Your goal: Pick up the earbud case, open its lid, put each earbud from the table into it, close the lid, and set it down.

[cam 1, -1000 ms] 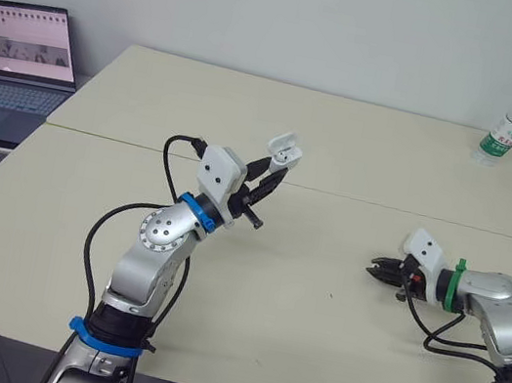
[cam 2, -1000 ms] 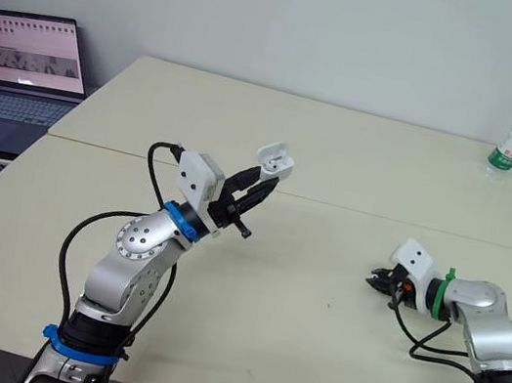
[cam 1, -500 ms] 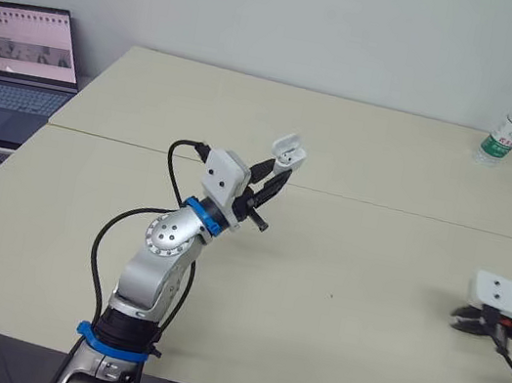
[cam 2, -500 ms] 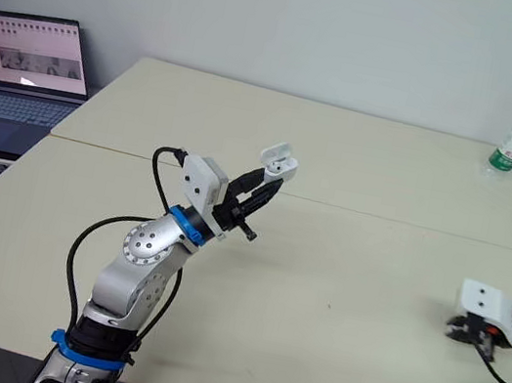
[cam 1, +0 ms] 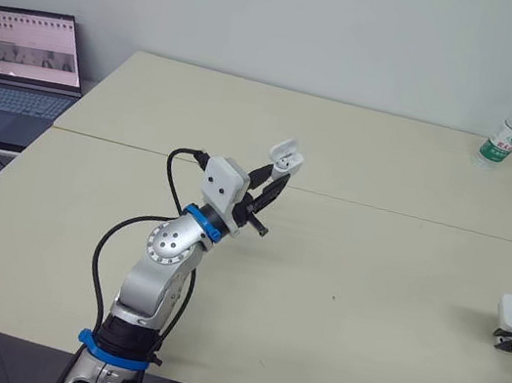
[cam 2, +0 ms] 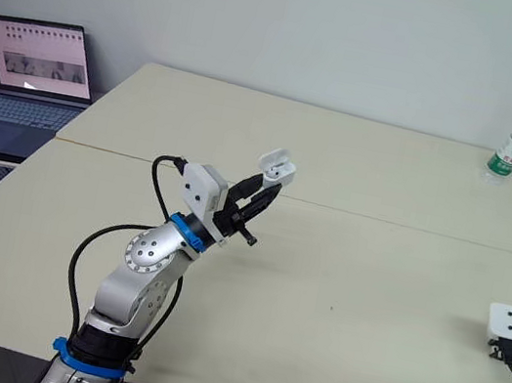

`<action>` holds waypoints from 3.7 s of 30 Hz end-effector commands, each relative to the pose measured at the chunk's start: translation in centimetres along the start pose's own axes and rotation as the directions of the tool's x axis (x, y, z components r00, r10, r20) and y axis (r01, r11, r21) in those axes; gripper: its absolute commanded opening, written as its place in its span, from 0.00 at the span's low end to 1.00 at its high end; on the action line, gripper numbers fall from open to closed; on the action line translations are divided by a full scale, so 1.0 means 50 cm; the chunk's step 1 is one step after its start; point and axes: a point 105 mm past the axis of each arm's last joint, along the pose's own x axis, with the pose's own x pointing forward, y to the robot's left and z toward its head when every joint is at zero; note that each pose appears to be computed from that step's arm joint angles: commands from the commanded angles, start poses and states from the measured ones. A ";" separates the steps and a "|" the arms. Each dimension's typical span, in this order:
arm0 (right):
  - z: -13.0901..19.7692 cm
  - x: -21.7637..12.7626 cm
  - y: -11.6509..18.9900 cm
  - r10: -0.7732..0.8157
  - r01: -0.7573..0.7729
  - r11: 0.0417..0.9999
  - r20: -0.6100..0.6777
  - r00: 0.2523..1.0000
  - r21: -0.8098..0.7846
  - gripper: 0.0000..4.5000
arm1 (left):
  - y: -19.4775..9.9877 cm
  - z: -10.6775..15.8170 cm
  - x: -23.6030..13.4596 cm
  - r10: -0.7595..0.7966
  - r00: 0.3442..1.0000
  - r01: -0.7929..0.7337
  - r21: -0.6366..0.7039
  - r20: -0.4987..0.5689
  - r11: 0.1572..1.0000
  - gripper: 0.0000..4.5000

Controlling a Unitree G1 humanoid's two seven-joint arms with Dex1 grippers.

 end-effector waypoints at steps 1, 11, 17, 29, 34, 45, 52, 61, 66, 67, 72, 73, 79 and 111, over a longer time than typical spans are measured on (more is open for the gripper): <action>-0.014 0.018 0.015 0.035 -0.034 0.999 -0.028 0.999 0.015 0.27 | -0.005 0.035 0.003 -0.009 0.998 0.007 0.037 0.062 0.999 0.17; -0.034 0.009 0.021 0.057 -0.056 0.998 -0.081 0.995 0.006 0.47 | -0.004 0.032 -0.003 -0.013 0.999 0.011 0.040 0.049 0.999 0.17; -0.043 -0.001 0.022 0.070 -0.071 0.998 -0.116 0.991 0.001 0.47 | -0.003 0.034 0.000 -0.010 0.999 0.008 0.038 0.052 0.999 0.17; -0.034 0.005 0.018 0.057 -0.057 0.998 -0.094 0.994 0.008 0.39 | -0.003 0.034 0.001 -0.004 0.999 0.002 0.038 0.052 0.999 0.17; -0.031 0.008 0.019 0.059 -0.058 0.998 -0.085 0.995 0.010 0.09 | -0.001 0.033 0.001 -0.005 0.999 0.003 0.041 0.050 0.999 0.17; 0.221 0.009 -0.074 -0.088 0.068 0.996 0.389 0.917 0.064 0.09 | -0.010 0.029 0.001 -0.021 0.998 0.021 0.002 0.050 1.000 0.17; 0.546 -0.133 -0.144 -0.347 0.092 0.936 0.857 0.381 0.339 0.09 | -0.023 0.041 0.007 -0.065 0.996 0.070 -0.085 0.066 0.994 0.17; 0.659 -0.259 -0.118 -0.393 -0.002 0.920 0.919 0.032 0.393 0.09 | -0.041 0.057 0.010 -0.163 0.984 0.171 -0.136 0.067 0.976 0.17; 0.676 -0.250 -0.090 -0.381 -0.023 0.924 0.925 0.017 0.381 0.09 | -0.040 0.060 0.016 -0.179 0.982 0.187 -0.141 0.067 0.972 0.17; 0.678 -0.248 -0.086 -0.378 -0.028 0.925 0.926 0.017 0.378 0.09 | -0.041 0.061 0.017 -0.184 0.981 0.192 -0.142 0.067 0.971 0.17; 0.680 -0.232 -0.069 -0.367 -0.021 0.930 0.930 0.035 0.367 0.09 | -0.046 0.063 0.020 -0.195 0.978 0.204 -0.153 0.072 0.967 0.17; 0.679 -0.229 -0.067 -0.368 -0.019 0.929 0.929 0.038 0.369 0.09 | -0.048 0.064 0.020 -0.199 0.977 0.208 -0.153 0.072 0.966 0.17; 0.680 -0.217 -0.062 -0.374 -0.013 0.927 0.926 0.055 0.375 0.09 | -0.054 0.064 0.021 -0.208 0.975 0.218 -0.158 0.075 0.963 0.17; 0.680 -0.195 -0.067 -0.372 0.035 0.928 0.924 0.086 0.370 0.49 | -0.056 0.066 0.015 -0.216 0.974 0.225 -0.146 0.072 0.963 0.17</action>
